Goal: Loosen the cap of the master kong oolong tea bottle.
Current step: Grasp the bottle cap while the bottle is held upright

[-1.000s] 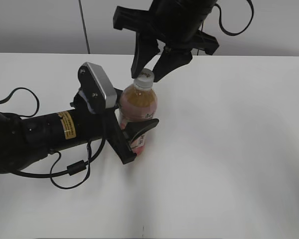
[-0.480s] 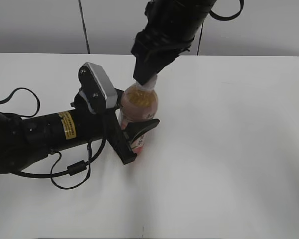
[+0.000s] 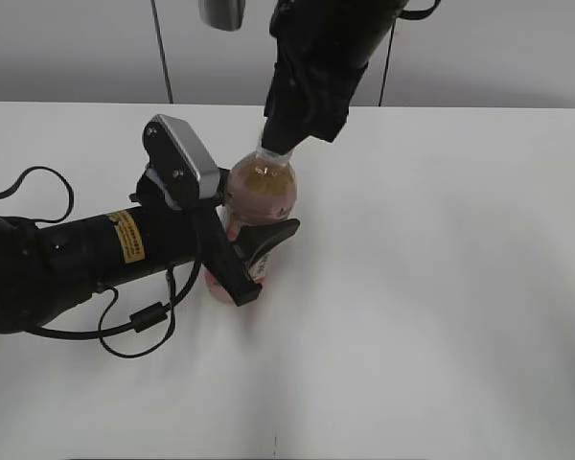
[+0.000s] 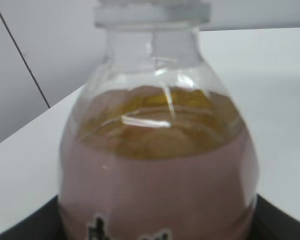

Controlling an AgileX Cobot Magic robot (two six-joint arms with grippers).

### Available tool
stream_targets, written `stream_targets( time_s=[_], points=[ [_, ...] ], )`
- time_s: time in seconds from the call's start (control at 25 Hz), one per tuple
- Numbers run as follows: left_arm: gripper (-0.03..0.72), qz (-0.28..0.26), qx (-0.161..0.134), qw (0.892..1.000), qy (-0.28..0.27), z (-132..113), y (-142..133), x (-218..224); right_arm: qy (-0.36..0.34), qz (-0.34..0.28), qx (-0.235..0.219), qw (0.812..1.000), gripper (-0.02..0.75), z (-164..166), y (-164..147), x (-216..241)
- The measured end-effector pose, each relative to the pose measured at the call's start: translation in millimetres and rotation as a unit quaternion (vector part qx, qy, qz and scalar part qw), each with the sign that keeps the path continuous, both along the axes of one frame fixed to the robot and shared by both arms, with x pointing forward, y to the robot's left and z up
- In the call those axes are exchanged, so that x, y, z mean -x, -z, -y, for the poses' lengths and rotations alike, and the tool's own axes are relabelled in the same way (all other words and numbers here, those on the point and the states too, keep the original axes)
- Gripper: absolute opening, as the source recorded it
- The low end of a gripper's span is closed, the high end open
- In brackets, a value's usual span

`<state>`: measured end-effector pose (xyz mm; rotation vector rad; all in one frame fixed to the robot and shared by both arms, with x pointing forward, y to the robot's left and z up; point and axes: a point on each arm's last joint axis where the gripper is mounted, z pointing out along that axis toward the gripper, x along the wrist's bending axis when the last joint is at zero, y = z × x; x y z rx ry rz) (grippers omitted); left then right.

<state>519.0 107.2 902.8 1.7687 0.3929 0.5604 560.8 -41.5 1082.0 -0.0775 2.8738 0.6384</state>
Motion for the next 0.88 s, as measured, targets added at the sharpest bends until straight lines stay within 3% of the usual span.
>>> stream_targets(
  time_s=[0.28,0.56,0.72,0.88],
  points=[
    [0.421,-0.001,0.001,1.000,-0.002,-0.4,0.0,-0.4,-0.169,0.081,0.030,0.982,0.269,-0.7,-0.4,0.1],
    [0.420,0.007,-0.003,1.000,0.006,0.1,-0.2,0.4,-0.352,0.139,0.059,0.924,0.263,0.2,0.7,4.8],
    [0.420,0.009,-0.004,1.000,0.009,0.2,-0.1,1.1,-0.418,0.167,0.067,0.891,0.263,0.0,0.5,5.7],
    [0.420,0.009,-0.004,1.000,0.009,0.2,-0.2,1.2,-0.444,0.179,0.070,0.875,0.263,0.1,0.2,6.2]
  ],
)
